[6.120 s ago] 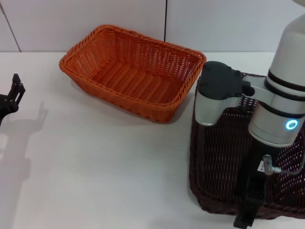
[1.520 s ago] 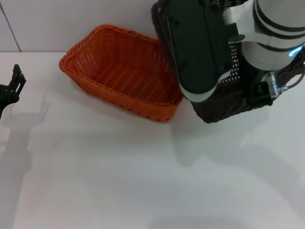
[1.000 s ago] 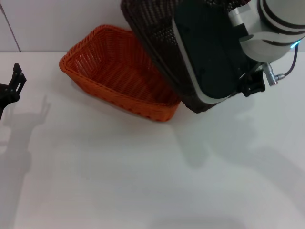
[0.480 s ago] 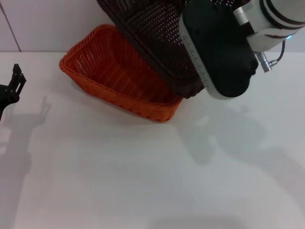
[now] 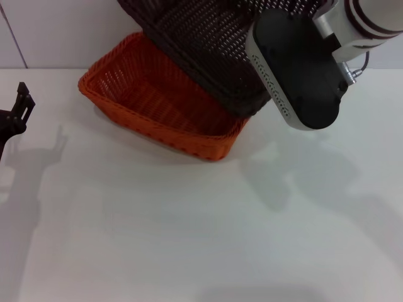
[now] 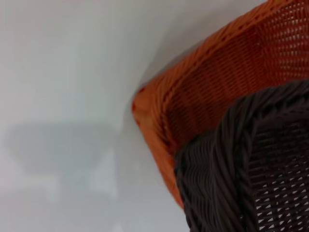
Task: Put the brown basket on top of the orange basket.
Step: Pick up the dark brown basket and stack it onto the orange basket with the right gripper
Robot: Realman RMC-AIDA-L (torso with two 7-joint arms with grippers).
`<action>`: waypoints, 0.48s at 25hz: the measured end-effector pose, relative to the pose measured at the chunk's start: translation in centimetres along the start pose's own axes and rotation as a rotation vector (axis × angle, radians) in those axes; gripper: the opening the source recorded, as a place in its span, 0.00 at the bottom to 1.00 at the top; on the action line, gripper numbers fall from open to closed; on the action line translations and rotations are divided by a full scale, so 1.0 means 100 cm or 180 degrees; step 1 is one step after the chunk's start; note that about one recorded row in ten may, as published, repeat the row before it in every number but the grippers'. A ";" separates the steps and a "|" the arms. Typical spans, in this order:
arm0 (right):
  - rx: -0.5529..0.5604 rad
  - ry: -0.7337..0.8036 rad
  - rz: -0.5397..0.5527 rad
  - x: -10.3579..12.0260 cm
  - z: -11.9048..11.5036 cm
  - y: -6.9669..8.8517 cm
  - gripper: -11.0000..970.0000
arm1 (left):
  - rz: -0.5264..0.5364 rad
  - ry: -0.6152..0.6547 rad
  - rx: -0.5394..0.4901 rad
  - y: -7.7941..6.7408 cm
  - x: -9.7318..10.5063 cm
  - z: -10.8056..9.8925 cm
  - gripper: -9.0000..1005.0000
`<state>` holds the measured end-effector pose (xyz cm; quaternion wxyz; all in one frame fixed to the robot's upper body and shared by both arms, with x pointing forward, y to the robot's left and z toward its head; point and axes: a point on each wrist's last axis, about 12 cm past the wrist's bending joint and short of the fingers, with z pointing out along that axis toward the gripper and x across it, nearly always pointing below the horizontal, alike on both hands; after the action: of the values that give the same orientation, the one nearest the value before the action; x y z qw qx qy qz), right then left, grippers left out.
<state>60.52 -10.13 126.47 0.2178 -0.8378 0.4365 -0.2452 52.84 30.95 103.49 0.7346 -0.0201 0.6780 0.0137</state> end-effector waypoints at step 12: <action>0.0280 -0.0010 -0.0223 0.007 0.022 0.008 0.16 | 0.0014 -0.0014 -0.0020 0.002 -0.001 0.000 0.83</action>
<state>61.71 -10.79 124.41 0.2464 -0.8426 0.3953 -0.2703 52.78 31.16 103.54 0.7360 -0.0208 0.6764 0.0174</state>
